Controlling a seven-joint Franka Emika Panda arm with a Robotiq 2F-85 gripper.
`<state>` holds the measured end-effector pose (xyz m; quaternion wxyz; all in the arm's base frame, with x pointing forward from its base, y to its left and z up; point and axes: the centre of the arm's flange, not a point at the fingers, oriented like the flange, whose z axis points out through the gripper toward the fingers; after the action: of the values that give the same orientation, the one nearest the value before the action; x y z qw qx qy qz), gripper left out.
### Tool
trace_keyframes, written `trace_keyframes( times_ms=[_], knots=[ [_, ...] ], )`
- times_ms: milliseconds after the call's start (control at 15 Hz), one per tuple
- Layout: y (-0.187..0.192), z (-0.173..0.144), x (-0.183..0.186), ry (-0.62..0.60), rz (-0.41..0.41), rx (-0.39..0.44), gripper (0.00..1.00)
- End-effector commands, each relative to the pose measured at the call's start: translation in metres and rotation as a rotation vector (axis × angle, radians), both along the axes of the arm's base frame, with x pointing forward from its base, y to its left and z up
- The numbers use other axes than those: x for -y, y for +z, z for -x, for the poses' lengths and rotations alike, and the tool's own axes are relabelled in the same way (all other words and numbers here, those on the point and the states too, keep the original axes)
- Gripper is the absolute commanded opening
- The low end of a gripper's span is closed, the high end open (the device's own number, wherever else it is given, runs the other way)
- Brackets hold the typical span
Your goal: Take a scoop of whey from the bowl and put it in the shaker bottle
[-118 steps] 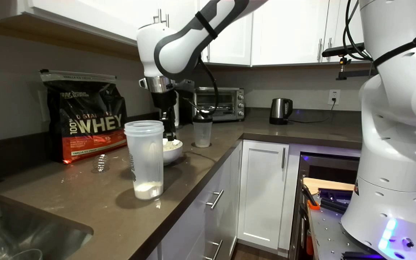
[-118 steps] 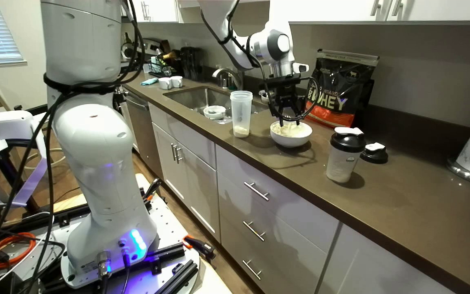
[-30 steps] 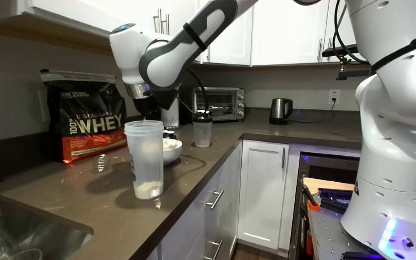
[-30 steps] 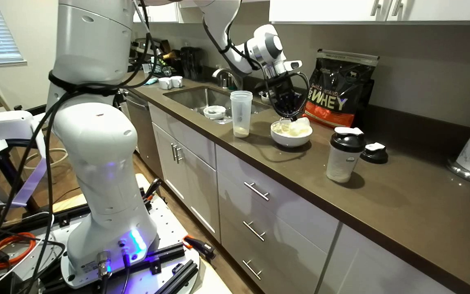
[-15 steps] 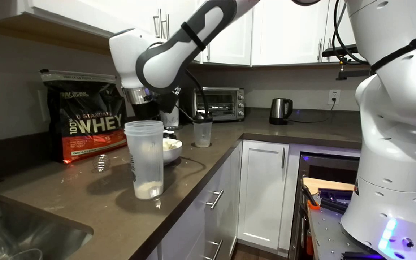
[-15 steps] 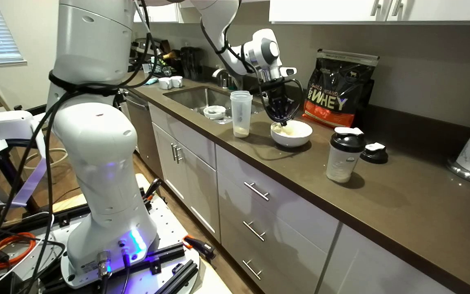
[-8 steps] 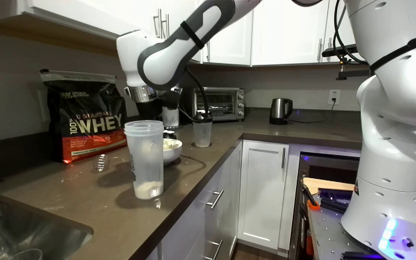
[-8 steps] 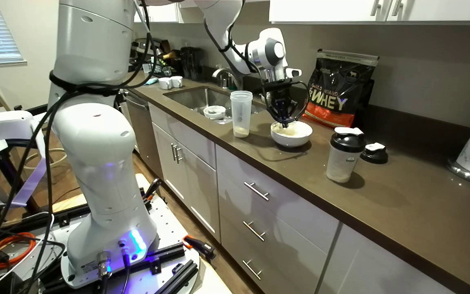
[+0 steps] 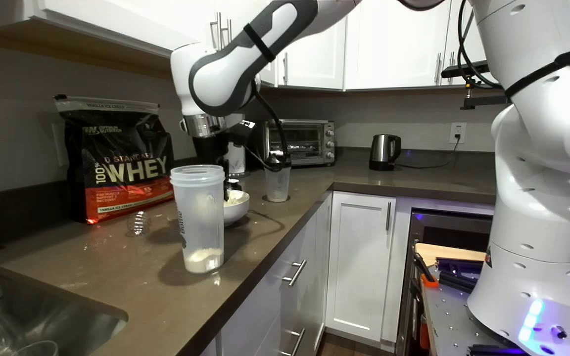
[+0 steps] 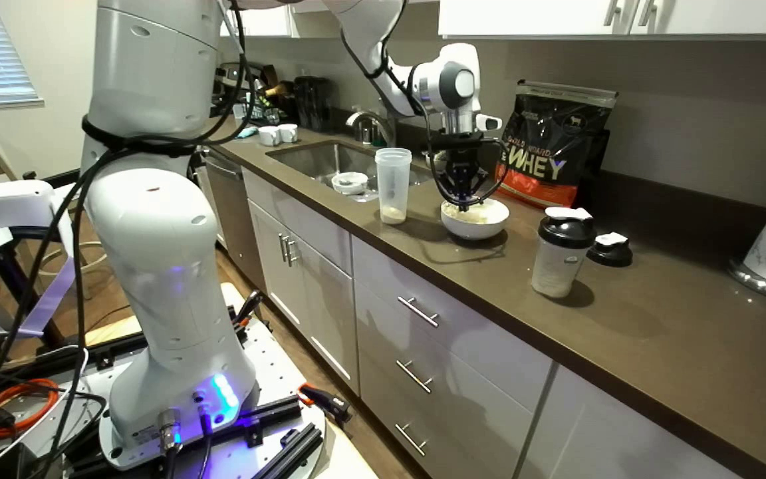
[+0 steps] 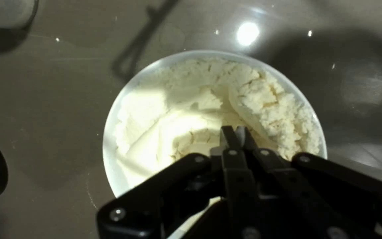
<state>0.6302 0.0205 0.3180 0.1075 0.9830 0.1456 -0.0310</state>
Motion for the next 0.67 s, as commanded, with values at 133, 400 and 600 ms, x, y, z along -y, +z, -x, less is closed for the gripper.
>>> trace_keyframes(
  times_ms=[133, 400, 600],
  knots=[
    [-0.0084, -0.0011, 0.0101, -0.048, -0.08, -0.054, 0.01],
    [-0.011, 0.0031, 0.0074, -0.081, -0.123, -0.049, 0.01],
    [-0.0133, 0.0079, 0.0027, -0.087, -0.139, -0.048, 0.01]
  ],
)
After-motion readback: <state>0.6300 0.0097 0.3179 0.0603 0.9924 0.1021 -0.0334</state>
